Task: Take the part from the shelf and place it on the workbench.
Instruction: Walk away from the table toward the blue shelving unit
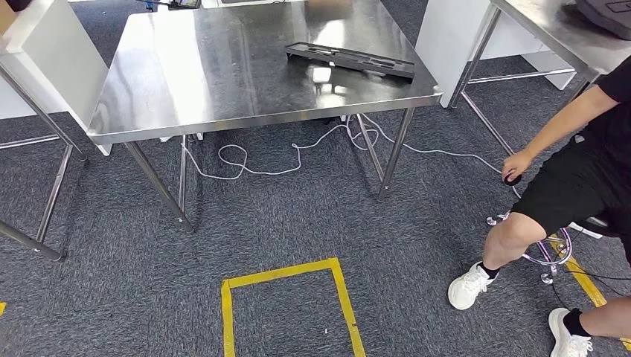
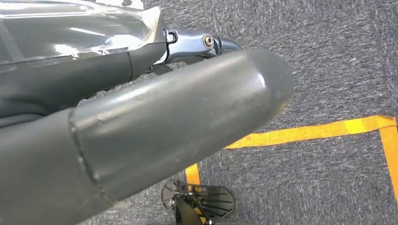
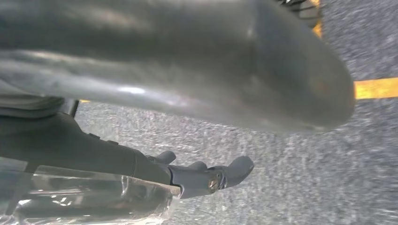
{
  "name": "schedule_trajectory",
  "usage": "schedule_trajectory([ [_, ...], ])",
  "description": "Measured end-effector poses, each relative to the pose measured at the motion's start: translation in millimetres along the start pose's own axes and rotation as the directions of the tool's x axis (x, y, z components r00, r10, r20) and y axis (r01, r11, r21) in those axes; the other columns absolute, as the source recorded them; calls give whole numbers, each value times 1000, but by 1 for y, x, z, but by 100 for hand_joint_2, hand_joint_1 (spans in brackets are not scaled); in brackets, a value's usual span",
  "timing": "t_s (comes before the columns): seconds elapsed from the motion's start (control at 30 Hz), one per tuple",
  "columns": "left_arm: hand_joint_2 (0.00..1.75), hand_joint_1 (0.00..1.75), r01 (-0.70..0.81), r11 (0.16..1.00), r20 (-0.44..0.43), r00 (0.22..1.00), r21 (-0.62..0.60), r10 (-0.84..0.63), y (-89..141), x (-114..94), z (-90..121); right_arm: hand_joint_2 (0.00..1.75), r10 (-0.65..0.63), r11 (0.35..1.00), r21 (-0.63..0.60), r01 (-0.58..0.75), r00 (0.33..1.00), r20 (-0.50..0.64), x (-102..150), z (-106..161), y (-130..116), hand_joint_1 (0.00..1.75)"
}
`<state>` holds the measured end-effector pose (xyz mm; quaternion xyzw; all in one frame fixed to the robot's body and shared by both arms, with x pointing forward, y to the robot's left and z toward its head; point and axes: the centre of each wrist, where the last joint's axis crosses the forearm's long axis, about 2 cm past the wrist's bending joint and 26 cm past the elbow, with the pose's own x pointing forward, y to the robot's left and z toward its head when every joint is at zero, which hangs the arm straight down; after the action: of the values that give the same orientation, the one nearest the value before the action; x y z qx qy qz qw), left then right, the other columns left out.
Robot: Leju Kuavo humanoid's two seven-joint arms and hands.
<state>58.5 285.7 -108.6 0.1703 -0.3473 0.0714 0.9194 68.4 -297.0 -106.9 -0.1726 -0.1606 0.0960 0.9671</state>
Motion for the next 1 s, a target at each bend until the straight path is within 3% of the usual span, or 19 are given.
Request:
schedule_trajectory([
  [1.0, 0, 0, 1, 1000, 0, 1000, 6, -1, -1, 0, 1, 0, 102, 994, 31, -102, 995, -8, 0, 1, 2, 0],
])
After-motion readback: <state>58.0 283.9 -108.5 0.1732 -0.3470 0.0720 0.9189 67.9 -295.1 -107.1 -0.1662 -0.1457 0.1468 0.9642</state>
